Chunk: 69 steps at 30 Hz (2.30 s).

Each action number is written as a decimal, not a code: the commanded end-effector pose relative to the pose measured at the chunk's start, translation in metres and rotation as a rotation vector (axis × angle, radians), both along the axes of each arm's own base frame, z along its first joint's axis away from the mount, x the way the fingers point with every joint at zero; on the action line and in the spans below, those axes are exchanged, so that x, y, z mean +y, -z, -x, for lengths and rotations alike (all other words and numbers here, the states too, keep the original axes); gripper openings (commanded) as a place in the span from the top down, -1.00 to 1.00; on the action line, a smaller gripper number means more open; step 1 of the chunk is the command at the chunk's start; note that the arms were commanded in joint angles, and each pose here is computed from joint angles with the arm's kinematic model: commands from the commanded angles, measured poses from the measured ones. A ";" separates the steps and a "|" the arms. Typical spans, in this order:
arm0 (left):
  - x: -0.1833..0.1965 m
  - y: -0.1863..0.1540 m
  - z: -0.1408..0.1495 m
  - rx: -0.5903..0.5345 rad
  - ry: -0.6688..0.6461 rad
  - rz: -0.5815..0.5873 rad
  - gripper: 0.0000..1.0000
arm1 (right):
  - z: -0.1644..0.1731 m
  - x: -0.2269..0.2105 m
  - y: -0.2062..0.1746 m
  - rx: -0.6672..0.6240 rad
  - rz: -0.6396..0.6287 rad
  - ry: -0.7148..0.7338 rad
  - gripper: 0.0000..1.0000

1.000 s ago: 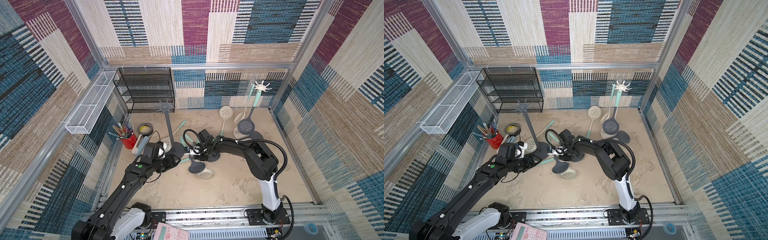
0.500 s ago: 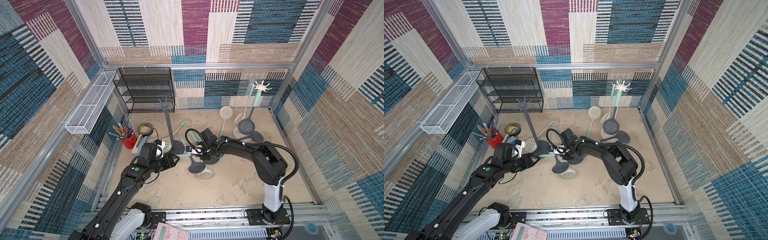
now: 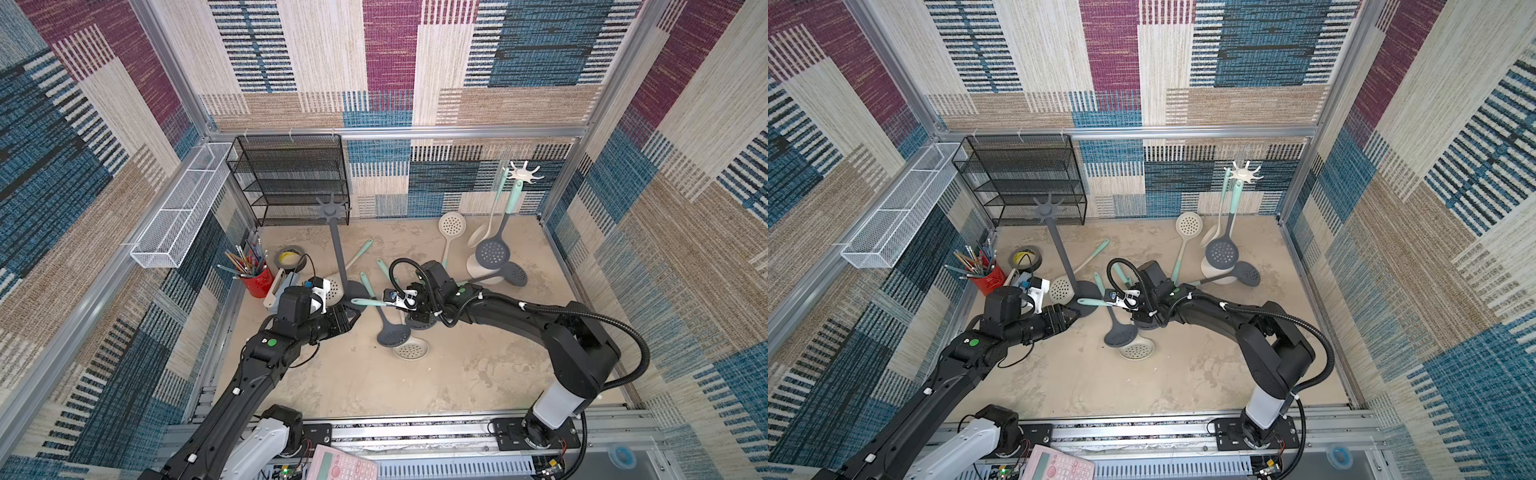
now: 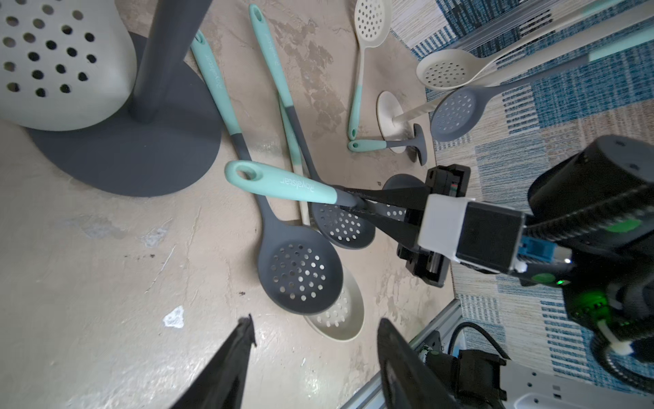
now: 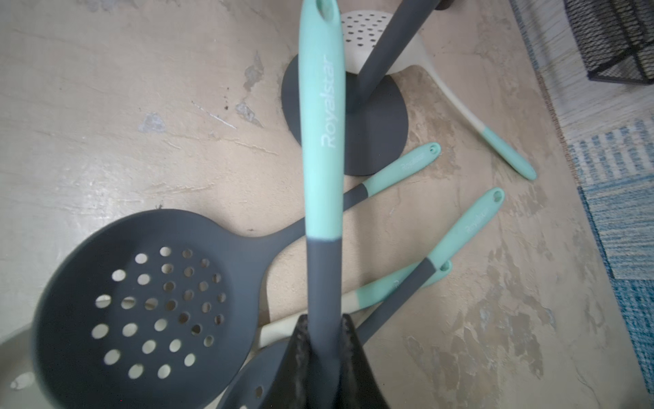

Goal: Hang the skimmer on the kitchen utensil rack
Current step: Pick up the skimmer from the center of the board.

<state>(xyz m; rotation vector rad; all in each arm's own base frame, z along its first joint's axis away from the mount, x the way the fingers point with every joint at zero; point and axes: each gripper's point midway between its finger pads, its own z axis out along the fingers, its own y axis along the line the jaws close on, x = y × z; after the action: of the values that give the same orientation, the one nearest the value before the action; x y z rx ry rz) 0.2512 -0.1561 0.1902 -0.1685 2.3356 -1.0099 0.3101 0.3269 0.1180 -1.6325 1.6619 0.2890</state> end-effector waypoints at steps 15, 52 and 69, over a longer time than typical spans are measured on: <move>-0.039 -0.040 -0.033 -0.183 -0.108 0.219 0.05 | -0.009 -0.026 -0.065 -0.125 -0.340 0.303 0.86; -0.154 -0.079 -0.092 -0.500 -0.161 0.325 0.52 | 0.008 -0.056 -0.079 -0.115 -0.436 0.420 0.83; -0.190 -0.082 -0.082 -0.557 0.051 0.329 1.00 | 0.014 -0.061 -0.088 -0.115 -0.483 0.434 0.70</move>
<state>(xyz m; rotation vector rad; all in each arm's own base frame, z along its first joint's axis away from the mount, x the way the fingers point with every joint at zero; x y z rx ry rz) 0.3400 -0.3375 0.2573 -0.0440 1.7311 -1.2247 0.2968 0.2631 0.1943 -0.9227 1.6876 0.3086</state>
